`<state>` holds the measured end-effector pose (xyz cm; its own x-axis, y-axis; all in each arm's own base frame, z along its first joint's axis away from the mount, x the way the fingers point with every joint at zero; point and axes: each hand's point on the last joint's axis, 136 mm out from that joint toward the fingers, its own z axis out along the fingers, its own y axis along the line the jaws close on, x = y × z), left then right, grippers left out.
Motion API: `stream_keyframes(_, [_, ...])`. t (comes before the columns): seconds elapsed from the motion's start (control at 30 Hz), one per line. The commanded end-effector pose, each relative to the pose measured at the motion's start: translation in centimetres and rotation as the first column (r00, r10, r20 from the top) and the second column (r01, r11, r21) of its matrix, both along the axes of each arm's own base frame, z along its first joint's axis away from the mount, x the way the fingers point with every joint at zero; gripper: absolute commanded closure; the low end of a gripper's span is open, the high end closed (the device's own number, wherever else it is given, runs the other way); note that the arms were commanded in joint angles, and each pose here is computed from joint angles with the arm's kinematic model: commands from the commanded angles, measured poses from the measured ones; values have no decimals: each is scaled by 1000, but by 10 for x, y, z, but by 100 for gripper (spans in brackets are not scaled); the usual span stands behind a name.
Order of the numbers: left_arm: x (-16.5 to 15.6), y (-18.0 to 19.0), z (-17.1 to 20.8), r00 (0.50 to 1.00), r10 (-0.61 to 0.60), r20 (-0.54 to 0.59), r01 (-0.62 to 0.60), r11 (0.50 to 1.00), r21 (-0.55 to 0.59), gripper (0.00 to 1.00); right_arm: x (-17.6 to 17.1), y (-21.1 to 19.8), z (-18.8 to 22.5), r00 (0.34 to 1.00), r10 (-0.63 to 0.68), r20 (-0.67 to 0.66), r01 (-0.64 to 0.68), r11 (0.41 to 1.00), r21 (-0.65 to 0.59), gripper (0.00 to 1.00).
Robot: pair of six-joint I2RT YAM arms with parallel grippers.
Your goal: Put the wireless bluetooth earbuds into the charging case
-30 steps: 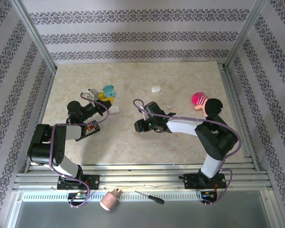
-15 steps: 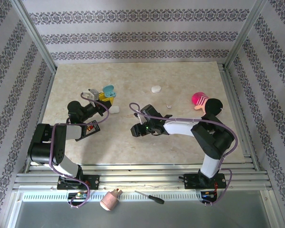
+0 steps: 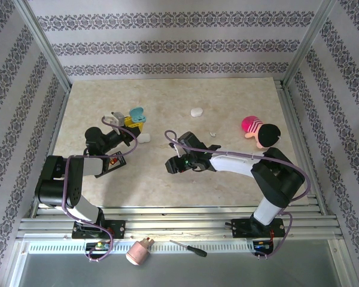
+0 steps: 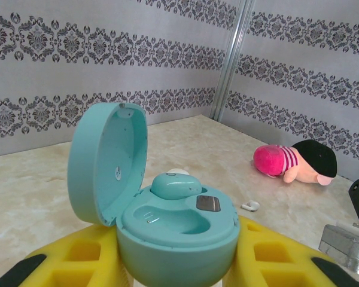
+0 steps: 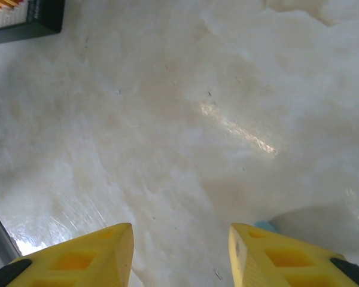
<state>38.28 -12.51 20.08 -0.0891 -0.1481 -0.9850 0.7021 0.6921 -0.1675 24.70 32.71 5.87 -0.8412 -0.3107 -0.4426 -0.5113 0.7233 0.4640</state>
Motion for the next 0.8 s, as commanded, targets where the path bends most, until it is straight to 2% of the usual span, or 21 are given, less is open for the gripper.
stream_keyframes(0.0, [0,-6,15,997,-27,66,28,1000,-4,80,-13,-14,-12,1000,12,-21,-13,996,-85,54])
stream_keyframes(0.37, [-3,-6,15,997,-24,67,24,1000,-2,80,-4,-24,-18,999,-38,1,37,983,-179,56])
stream_keyframes(0.6, [-4,-6,14,998,-24,65,24,1000,-3,80,7,-33,-25,992,-129,-12,124,969,-214,68])
stream_keyframes(0.77, [-4,-6,13,998,-24,61,24,1000,-1,80,14,-33,-27,986,-165,-35,155,968,-199,72])
